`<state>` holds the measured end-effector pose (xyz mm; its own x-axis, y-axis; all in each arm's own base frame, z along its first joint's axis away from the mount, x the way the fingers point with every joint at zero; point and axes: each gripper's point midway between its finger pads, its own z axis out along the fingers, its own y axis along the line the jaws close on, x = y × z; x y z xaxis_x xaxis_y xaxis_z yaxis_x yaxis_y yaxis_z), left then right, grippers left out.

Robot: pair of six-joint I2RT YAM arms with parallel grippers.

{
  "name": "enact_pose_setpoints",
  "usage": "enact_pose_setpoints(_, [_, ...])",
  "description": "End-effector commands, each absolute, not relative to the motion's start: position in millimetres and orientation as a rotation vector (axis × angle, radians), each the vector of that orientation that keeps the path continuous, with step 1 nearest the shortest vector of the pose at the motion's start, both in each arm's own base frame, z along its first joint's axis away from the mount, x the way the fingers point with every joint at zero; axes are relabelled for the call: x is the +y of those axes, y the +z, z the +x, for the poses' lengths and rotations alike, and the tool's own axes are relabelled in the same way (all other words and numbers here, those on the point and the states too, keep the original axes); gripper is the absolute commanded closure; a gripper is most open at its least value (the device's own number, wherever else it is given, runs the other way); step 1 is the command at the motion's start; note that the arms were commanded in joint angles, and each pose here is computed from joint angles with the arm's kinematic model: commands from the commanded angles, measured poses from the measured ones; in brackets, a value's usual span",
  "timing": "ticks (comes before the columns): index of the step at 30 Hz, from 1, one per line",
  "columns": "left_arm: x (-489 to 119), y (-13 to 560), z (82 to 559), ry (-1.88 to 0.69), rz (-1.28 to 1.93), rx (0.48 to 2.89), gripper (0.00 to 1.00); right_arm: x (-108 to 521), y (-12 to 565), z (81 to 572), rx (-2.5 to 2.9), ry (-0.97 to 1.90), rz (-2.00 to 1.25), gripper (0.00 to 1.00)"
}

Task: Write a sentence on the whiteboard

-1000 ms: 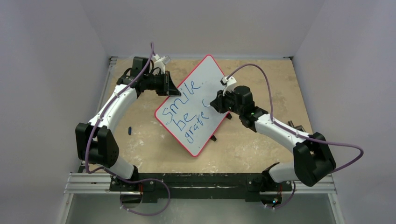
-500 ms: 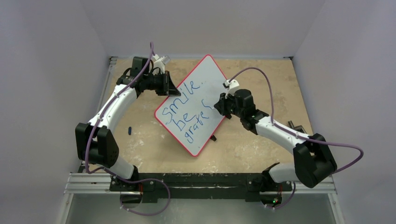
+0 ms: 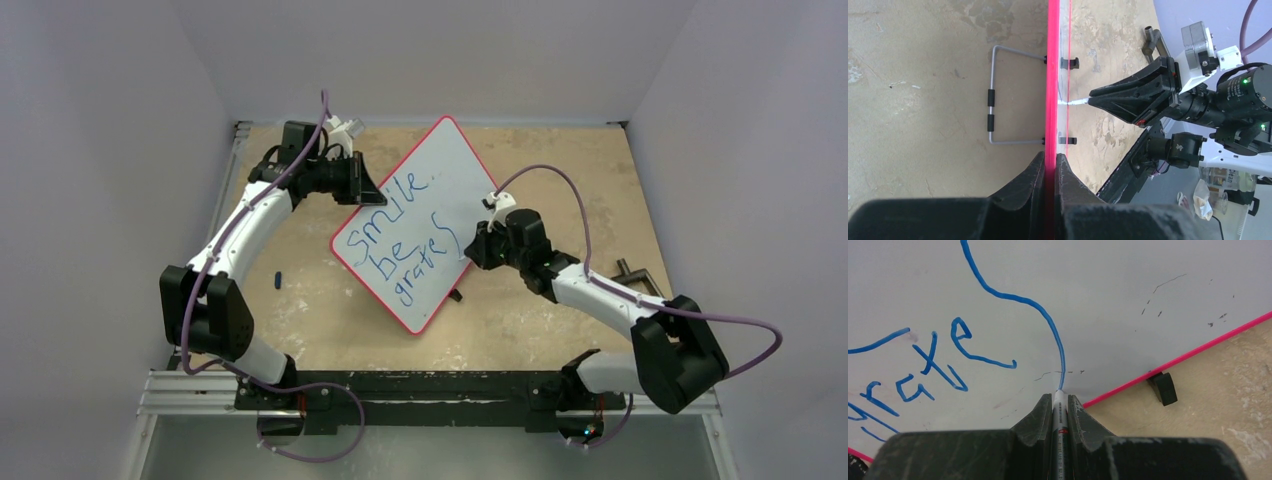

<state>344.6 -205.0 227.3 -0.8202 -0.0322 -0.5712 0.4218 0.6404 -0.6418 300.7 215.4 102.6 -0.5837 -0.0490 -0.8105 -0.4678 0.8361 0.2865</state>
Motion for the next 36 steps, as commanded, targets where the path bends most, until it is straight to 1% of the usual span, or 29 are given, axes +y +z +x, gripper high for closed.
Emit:
enact_pose_setpoints(1, [-201, 253, 352, -1.027, 0.349, 2.204, 1.00, 233, 109, 289, 2.136, 0.739, -0.393, 1.00])
enact_pose_setpoints(9, [-201, 253, 352, -1.023, 0.349, 2.204, 1.00, 249, 150, 296, 2.050, 0.828, -0.416, 1.00])
enact_pose_setpoints(20, [-201, 253, 352, -1.023, 0.348, 2.206, 1.00, 247, 201, 310, 1.951, 0.791, -0.394, 1.00])
enact_pose_setpoints(36, [-201, 253, 352, -1.027, 0.350, 2.205, 1.00, 267, 203, 331, 1.952, 0.818, -0.433, 1.00])
